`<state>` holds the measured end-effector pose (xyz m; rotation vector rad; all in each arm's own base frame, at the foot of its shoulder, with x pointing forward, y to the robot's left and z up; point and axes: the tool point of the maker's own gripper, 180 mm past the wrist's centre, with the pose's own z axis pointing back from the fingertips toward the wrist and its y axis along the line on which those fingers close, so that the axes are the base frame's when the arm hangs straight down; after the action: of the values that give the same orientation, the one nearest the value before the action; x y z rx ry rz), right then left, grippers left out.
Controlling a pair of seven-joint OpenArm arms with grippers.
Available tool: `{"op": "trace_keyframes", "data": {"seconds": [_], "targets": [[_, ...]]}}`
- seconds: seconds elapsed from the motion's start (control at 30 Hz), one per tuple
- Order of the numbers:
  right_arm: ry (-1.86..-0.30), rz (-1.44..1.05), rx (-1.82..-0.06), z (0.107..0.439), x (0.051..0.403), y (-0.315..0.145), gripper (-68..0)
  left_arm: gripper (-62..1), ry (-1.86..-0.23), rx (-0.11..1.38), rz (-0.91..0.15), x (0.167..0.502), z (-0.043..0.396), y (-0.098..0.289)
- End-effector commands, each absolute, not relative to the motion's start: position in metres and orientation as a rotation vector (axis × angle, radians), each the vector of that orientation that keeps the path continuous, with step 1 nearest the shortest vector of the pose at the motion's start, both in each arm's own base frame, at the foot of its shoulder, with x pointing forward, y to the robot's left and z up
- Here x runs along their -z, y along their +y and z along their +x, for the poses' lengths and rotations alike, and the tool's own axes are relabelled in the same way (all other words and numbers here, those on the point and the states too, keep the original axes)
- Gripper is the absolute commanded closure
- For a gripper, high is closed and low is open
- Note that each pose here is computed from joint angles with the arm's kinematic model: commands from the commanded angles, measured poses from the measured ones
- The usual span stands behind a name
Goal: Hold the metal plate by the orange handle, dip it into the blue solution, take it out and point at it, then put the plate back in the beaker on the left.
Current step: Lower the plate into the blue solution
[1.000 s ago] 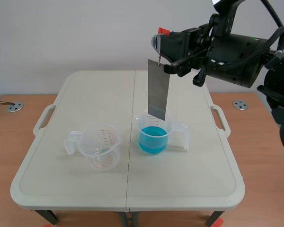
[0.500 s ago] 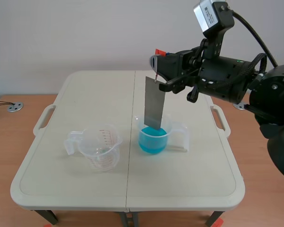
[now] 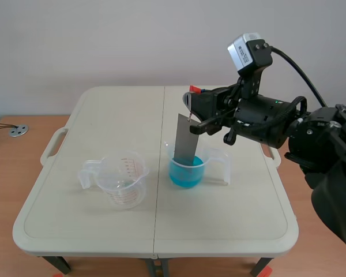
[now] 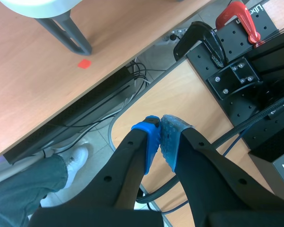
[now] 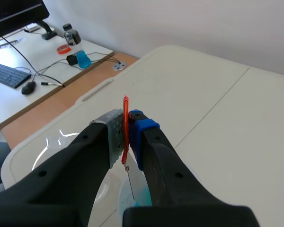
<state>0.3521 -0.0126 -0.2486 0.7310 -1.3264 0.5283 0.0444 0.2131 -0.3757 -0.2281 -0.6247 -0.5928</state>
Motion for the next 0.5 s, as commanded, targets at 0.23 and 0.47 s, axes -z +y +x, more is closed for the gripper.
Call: {"op": "trace_keyframes", "data": {"seconds": [0.23,0.47], "targets": [[-1.36,0.746,-0.513,0.361,0.252,-0.01,-1.3,-4.5,-0.641,0.581,-0.238,0.373,0.046,0.21],[-1.344,0.739,-0.509,0.361,0.26,-0.012,-1.2,-4.5,-0.643,0.581,-0.238,0.373,0.047,0.21]]}}
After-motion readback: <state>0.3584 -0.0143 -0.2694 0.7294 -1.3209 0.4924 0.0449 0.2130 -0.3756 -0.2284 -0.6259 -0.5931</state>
